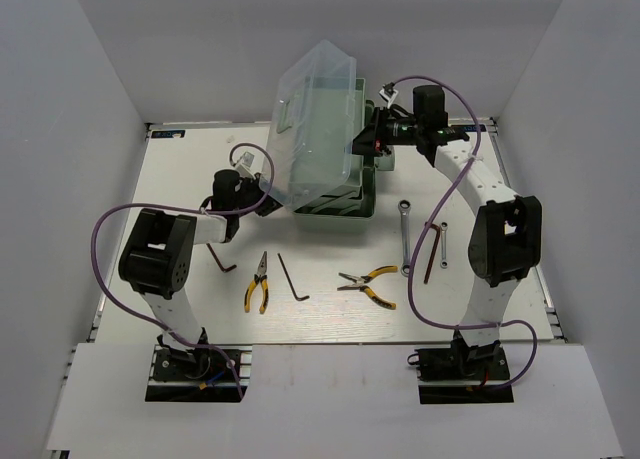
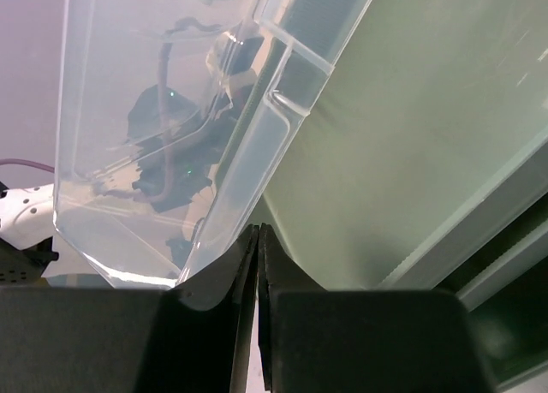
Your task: Sort the tools into containers
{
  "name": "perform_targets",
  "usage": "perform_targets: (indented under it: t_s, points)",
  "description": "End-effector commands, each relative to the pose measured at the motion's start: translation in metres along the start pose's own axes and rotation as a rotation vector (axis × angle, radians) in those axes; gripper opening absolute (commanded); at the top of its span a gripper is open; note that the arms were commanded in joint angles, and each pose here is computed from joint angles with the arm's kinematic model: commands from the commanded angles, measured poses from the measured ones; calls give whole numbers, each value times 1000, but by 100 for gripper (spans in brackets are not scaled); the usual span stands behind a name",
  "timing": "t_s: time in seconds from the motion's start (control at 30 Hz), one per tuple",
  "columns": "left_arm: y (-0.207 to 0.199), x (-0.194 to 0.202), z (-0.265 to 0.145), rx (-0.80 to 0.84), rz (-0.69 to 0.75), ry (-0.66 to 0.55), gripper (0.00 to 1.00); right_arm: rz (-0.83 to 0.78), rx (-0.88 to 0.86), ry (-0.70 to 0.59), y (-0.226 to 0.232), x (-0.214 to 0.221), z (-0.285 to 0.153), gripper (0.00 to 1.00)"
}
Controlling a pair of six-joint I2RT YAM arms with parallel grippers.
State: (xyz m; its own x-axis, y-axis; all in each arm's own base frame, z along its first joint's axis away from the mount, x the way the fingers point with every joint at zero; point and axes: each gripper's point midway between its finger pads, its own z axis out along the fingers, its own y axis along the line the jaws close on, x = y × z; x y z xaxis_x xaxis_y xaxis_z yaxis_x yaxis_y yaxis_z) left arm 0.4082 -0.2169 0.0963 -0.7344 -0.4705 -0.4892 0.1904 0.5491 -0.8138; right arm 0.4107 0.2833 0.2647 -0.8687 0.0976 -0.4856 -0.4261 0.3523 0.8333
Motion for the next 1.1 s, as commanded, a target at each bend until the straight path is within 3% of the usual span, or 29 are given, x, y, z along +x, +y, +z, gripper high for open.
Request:
perform_targets:
  t_s: [0.0, 0.13, 0.27, 0.53, 0.8, 1.07]
  points:
    - [-35, 2, -7, 102, 38, 14, 0, -128, -97, -11, 59, -8, -11, 9]
    - [-30, 9, -15, 78, 17, 9, 0, -142, -106, -4, 64, -7, -7, 9]
    - [-15, 0, -38, -46, -21, -87, 0, -163, -122, 1, 74, -9, -3, 9]
    - [-32, -13, -73, -97, 11, -184, 0, -203, -178, 6, 93, -11, 3, 9]
    - [-12, 5, -71, -151, -15, -131, 0, -210, -238, 38, 100, -3, 16, 9]
    - [-16, 25, -60, -100, -30, -114, 0, -209, -242, 58, 103, 4, 33, 9]
